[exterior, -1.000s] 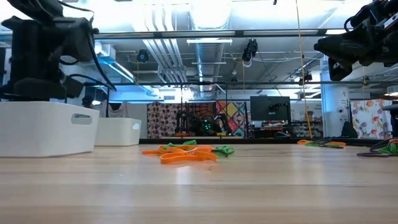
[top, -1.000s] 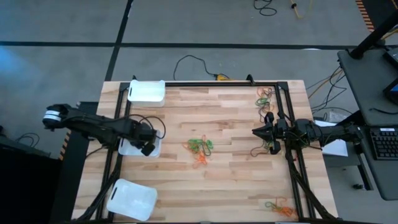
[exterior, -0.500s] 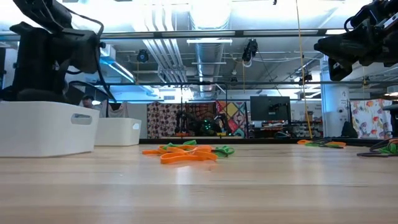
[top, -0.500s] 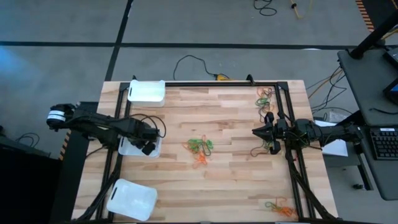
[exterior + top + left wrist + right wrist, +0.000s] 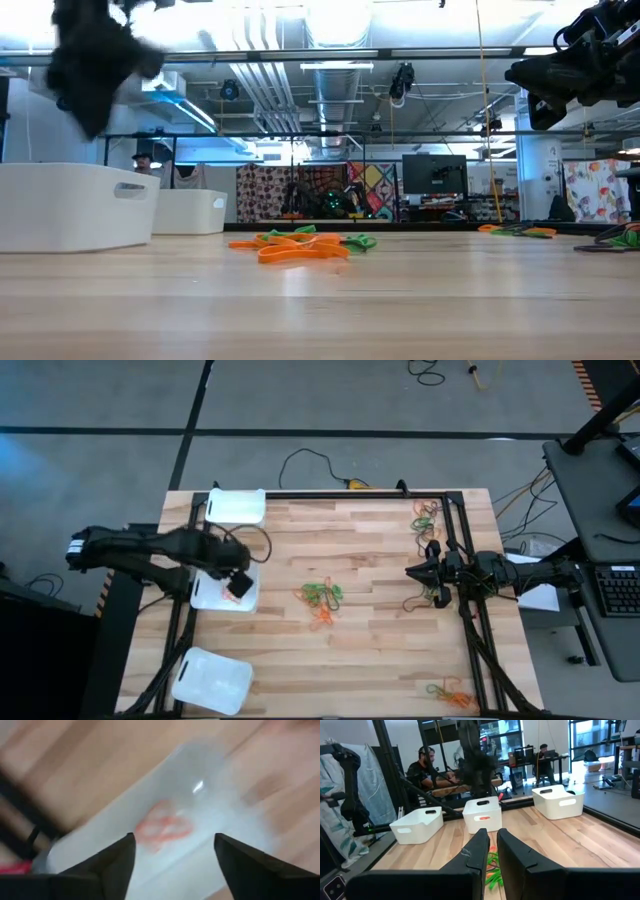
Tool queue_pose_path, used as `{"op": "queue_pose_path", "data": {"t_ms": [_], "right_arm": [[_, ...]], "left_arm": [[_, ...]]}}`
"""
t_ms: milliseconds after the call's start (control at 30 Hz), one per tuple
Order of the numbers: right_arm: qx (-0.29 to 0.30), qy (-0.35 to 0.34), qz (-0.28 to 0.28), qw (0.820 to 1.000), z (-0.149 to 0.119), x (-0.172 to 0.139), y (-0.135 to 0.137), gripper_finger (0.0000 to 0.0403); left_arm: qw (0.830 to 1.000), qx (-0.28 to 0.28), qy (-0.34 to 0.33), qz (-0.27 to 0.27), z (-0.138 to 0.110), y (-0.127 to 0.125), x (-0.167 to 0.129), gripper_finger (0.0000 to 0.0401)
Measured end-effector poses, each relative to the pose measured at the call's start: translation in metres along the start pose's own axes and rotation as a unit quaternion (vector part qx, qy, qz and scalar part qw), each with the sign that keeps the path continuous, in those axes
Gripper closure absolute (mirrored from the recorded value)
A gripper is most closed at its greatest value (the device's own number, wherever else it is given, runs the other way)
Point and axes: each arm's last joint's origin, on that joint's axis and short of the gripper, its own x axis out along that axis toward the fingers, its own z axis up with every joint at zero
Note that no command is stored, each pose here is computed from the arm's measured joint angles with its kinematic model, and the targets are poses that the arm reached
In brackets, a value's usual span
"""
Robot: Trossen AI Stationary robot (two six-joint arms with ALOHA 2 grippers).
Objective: Sort rubber bands into baskets
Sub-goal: Put the orange rubber band into the middle white bin
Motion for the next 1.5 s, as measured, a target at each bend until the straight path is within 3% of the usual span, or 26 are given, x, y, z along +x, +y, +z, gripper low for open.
{"op": "queue_pose_path", "data": {"t_ms": [133, 300, 400, 600, 833, 1000, 1167, 1333, 1500], "right_arm": [[0.0, 0.0, 0.0, 1.0, 0.0, 0.0, 0.0, 0.0369], [0.0, 0.0, 0.0, 1.0, 0.0, 0.0, 0.0, 0.0369], [0.0, 0.0, 0.0, 1.0, 0.0, 0.0, 0.0, 0.0369], [0.0, 0.0, 0.0, 1.0, 0.0, 0.0, 0.0, 0.0369], [0.0, 0.0, 0.0, 1.0, 0.0, 0.0, 0.0, 0.0369], [0.0, 0.0, 0.0, 1.0, 0.0, 0.0, 0.0, 0.0369], [0.0, 0.0, 0.0, 1.0, 0.0, 0.0, 0.0, 0.0369], [0.0, 0.0, 0.0, 1.0, 0.0, 0.0, 0.0, 0.0369], [0.0, 0.0, 0.0, 1.0, 0.0, 0.0, 0.0, 0.0369]], "left_arm": [[0.991, 0.026, -0.095, -0.095, 0.02, -0.02, -0.016, 0.0104], [0.95, 0.103, -0.202, -0.213, 0.044, -0.055, -0.011, 0.0099], [0.934, 0.151, -0.222, -0.234, 0.053, -0.072, 0.001, 0.0107], [0.947, 0.201, -0.174, -0.183, 0.059, -0.086, 0.04, 0.0126], [0.969, 0.199, -0.097, -0.111, 0.056, -0.096, 0.088, 0.0143], [0.976, 0.2, -0.06, -0.063, 0.061, -0.099, 0.129, 0.0156], [0.967, 0.249, -0.037, -0.042, 0.065, -0.095, 0.149, 0.0172], [0.939, 0.337, -0.045, -0.044, 0.066, -0.1, 0.157, 0.0195], [0.926, 0.373, -0.037, -0.039, 0.064, -0.104, 0.17, 0.0252]]}}
